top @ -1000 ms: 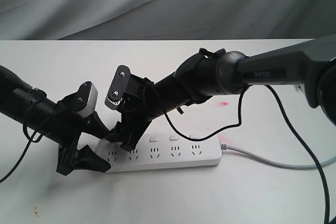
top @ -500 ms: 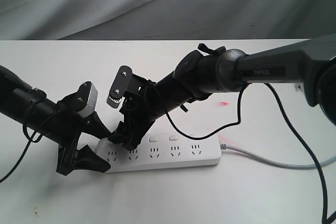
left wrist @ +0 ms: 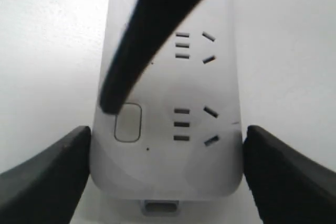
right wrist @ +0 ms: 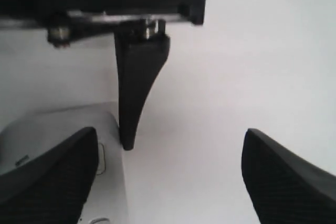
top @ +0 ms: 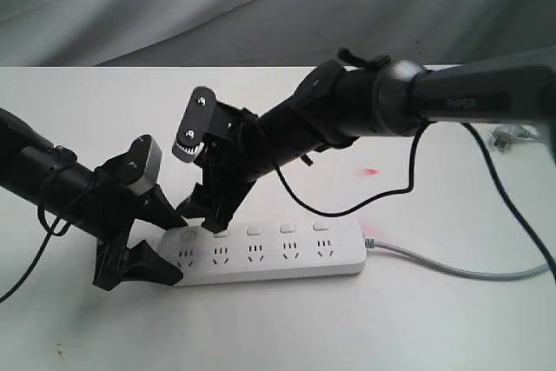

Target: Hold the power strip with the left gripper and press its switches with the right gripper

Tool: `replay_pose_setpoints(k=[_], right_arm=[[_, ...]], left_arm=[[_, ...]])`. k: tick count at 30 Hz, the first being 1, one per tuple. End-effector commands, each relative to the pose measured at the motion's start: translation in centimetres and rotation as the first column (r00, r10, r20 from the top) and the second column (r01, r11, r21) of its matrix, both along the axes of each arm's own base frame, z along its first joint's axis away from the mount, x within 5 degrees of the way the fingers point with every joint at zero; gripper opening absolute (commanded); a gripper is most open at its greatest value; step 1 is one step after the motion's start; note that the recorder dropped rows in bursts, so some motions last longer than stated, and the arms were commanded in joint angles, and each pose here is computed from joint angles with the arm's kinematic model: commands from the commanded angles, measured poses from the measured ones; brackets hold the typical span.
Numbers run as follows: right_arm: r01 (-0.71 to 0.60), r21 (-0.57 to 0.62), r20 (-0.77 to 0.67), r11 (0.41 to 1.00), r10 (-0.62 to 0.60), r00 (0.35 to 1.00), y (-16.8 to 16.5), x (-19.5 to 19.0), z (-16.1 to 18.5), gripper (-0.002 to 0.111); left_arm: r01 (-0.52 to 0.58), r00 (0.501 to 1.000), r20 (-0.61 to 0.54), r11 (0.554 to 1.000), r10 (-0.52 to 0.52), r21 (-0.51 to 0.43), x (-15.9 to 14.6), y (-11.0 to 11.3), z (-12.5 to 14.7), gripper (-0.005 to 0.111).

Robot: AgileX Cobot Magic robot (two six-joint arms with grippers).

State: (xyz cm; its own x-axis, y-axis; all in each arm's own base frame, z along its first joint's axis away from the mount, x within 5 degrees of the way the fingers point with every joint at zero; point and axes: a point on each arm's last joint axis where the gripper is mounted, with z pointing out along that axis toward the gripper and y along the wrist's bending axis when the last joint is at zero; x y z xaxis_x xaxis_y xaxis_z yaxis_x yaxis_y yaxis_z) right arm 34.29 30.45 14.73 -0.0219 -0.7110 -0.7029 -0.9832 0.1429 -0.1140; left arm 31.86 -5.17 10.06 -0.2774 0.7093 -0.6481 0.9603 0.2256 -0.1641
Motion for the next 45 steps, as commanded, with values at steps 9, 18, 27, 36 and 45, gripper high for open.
replay_pose_setpoints(k=[9, 18, 27, 36, 45], right_arm=[[0.010, 0.080, -0.052, 0.997, -0.006, 0.999, -5.4, 1.8, 4.8, 0.070], [0.004, 0.059, -0.085, 0.998, 0.001, 0.996, -5.1, 1.0, 1.8, 0.070], [-0.008, 0.031, -0.084, 0.999, 0.011, 0.996, -3.0, 0.3, -1.1, 0.070], [0.001, -0.019, -0.116, 1.000, -0.003, 0.993, -3.1, 0.5, -3.8, 0.070], [0.009, -0.134, -0.090, 0.991, -0.021, 0.996, -3.9, 0.6, -4.4, 0.070]], left_arm=[[0.028, 1.000, 0.010, 0.999, -0.028, 0.028, -0.1, 0.0, -0.3, 0.047], [0.028, 1.000, 0.010, 0.999, -0.028, 0.028, -0.1, 0.0, -0.3, 0.047], [0.028, 1.000, 0.010, 0.999, -0.028, 0.028, -0.1, 0.0, -0.3, 0.047], [0.028, 1.000, 0.010, 0.999, -0.028, 0.028, -0.1, 0.0, -0.3, 0.047], [0.028, 1.000, 0.010, 0.999, -0.028, 0.028, -0.1, 0.0, -0.3, 0.047]])
